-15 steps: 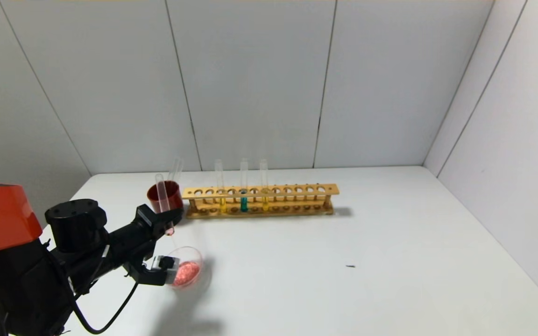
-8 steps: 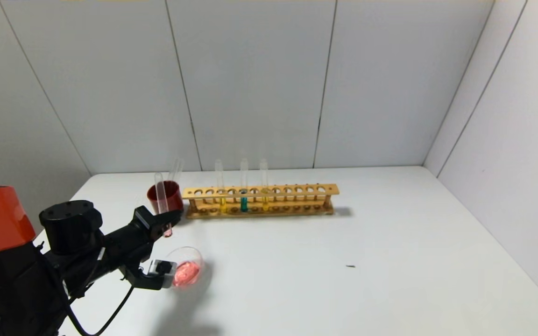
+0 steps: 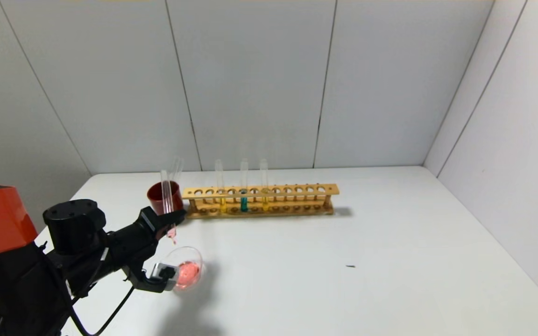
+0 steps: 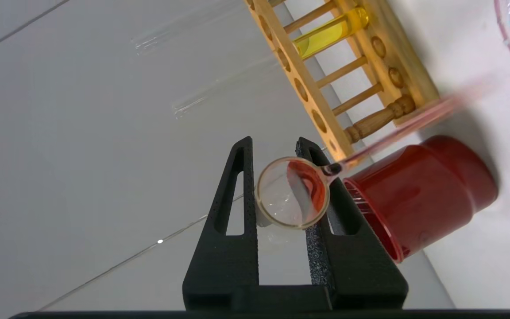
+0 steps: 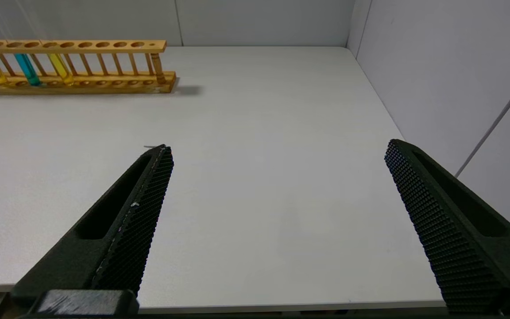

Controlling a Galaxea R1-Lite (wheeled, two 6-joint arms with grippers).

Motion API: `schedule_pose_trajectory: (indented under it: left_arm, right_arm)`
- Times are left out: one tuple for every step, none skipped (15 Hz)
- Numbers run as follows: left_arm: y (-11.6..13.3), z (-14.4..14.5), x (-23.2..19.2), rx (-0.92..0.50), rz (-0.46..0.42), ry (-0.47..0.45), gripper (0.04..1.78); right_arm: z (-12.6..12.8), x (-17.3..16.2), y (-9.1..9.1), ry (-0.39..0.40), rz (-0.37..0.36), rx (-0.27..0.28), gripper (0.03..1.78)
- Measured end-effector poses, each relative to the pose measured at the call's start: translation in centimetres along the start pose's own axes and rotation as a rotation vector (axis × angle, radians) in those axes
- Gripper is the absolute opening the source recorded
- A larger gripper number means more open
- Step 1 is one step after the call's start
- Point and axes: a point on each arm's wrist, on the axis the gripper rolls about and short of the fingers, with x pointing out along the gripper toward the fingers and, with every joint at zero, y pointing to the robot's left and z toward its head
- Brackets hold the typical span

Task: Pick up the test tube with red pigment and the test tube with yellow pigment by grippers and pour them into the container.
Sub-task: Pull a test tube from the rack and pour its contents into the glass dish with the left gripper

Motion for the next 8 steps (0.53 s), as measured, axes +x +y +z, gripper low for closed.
schedule_pose_trajectory:
  left_arm:
    - [0.12, -0.07, 0.00, 0.028, 0.004, 0.003, 0.35]
    - [0.17, -0.11, -0.02, 0.055, 0.006, 0.005, 0.35]
    - [0.20, -0.13, -0.03, 0.071, 0.006, 0.009, 0.35]
    - [0.23, -0.17, -0.01, 0.076, 0.005, 0.014, 0.35]
    - [0.23, -0.20, 0.03, 0.080, 0.005, 0.015, 0.35]
    - [0.26, -0.25, 0.07, 0.093, 0.007, 0.017, 0.35]
    - [0.28, -0.27, 0.08, 0.110, 0.008, 0.017, 0.35]
    - [0.33, -0.29, 0.10, 0.122, 0.010, 0.017, 0.35]
  right_arm:
    - [0.00, 0.00, 0.00, 0.000, 0.000, 0.000, 1.75]
    - [0.00, 0.00, 0.00, 0.000, 0.000, 0.000, 1.75]
    - [0.00, 0.00, 0.00, 0.000, 0.000, 0.000, 1.75]
    - [0.00, 0.00, 0.00, 0.000, 0.000, 0.000, 1.75]
    - [0.00, 0.00, 0.00, 0.000, 0.000, 0.000, 1.75]
    - [0.00, 0.00, 0.00, 0.000, 0.000, 0.000, 1.75]
    - [0.00, 0.00, 0.00, 0.000, 0.000, 0.000, 1.75]
    - [0.00, 0.00, 0.00, 0.000, 0.000, 0.000, 1.75]
